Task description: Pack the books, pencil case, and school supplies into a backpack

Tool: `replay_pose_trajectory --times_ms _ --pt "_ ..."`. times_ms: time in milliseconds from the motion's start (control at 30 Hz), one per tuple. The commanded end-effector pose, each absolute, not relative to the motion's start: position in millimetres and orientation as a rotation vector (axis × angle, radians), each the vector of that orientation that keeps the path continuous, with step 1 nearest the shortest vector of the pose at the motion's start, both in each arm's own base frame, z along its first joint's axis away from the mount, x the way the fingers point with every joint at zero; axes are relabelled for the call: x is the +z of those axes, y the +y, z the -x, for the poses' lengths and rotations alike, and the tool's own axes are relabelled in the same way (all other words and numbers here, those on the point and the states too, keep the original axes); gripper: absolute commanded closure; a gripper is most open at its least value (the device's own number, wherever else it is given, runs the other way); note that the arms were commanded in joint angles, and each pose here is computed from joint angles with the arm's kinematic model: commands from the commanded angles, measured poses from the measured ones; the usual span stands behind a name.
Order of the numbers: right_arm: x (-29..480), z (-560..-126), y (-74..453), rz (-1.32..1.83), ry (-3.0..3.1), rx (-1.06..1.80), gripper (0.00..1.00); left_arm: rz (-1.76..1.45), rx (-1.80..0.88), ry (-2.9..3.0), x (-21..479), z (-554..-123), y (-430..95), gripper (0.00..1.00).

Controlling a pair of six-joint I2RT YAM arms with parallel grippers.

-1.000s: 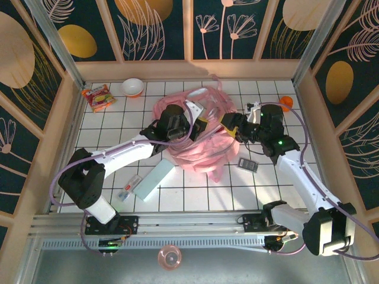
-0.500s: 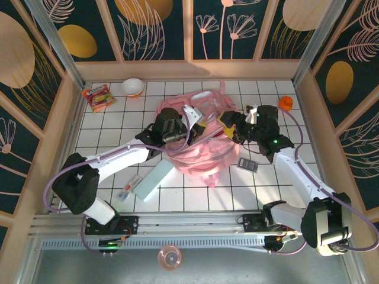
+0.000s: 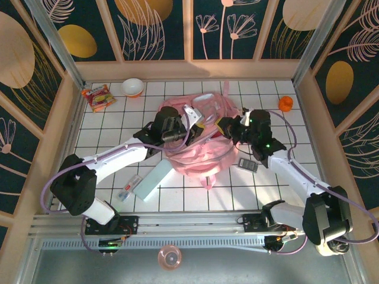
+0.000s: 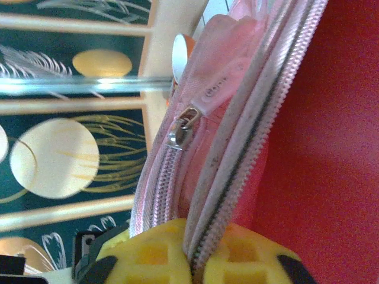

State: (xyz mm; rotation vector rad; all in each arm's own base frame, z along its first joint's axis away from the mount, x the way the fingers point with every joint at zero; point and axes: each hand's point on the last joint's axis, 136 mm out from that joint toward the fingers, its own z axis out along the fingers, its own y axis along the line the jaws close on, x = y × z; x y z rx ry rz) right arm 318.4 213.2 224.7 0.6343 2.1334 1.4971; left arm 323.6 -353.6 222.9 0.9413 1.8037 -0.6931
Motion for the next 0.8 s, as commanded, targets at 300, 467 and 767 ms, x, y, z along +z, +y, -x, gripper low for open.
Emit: replay_pose_trajectory --times_ms 300,467,767 --pt "268.7 -317.0 214.3 -0.647 1.848 1.471 1.00 -0.297 -1.071 2.160 240.1 -266.5 -297.6 0.43" --pt "277.1 -319.9 222.5 -0.610 1.845 1.487 1.00 -0.194 -1.230 2.270 204.7 -234.6 -293.7 0.41" --pt "281.0 -322.8 235.7 -0.560 1.865 1.501 1.00 -0.256 -1.386 2.259 202.3 -214.0 -321.0 0.37"
